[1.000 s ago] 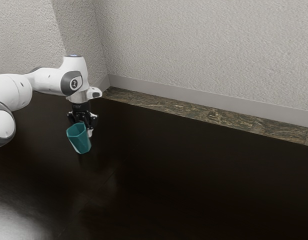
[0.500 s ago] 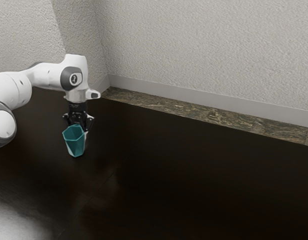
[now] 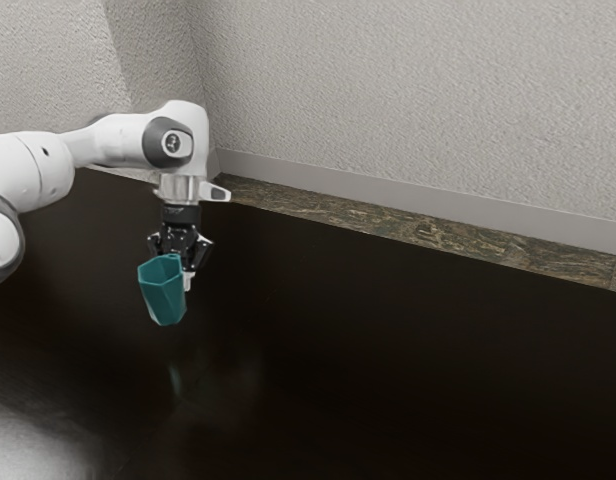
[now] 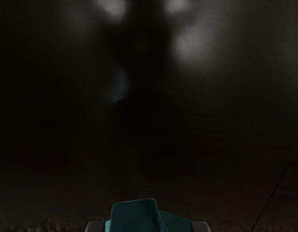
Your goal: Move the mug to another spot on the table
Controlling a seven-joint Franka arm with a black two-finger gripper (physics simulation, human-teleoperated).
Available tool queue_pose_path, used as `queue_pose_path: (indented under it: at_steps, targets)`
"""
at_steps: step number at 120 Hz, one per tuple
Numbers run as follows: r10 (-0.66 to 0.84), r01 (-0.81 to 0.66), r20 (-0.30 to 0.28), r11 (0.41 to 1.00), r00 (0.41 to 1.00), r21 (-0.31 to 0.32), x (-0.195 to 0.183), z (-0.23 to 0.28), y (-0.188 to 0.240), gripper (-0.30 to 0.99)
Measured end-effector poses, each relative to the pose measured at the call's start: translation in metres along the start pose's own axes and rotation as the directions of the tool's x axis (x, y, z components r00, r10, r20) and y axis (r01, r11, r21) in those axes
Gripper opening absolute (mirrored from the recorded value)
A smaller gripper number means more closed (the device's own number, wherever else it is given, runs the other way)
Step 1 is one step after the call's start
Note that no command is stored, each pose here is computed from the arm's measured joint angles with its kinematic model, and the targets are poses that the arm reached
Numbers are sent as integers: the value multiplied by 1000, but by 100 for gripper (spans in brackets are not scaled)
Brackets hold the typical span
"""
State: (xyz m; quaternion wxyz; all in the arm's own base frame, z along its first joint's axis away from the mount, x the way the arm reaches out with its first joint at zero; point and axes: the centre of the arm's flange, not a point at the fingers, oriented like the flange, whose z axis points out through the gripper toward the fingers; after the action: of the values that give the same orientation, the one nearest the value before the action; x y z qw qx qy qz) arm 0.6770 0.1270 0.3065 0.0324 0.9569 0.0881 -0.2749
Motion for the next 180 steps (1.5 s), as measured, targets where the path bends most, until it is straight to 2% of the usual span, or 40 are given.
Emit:
queue_pose_path:
  at_steps: [18,52,63,86,110,141,146,164,180]
  targets:
    - [39,-38,44,999,998,-8,-21,6,30,10]
    - [91,-91,-6,996,996,-20,-45,-3,87,7]
    - [113,-112,4,994,994,-13,-47,9,109,5]
    - [146,-146,-13,989,989,-1,-44,20,146,2]
    - [113,-115,-58,993,992,-21,-21,30,139,1]
    - [52,-53,-59,998,997,-26,10,63,114,5]
    - [48,-50,-62,998,997,-23,12,65,113,9]
    - [41,-43,-79,999,996,-24,17,68,113,39]
    - [32,-36,-116,999,993,-30,16,59,114,53]
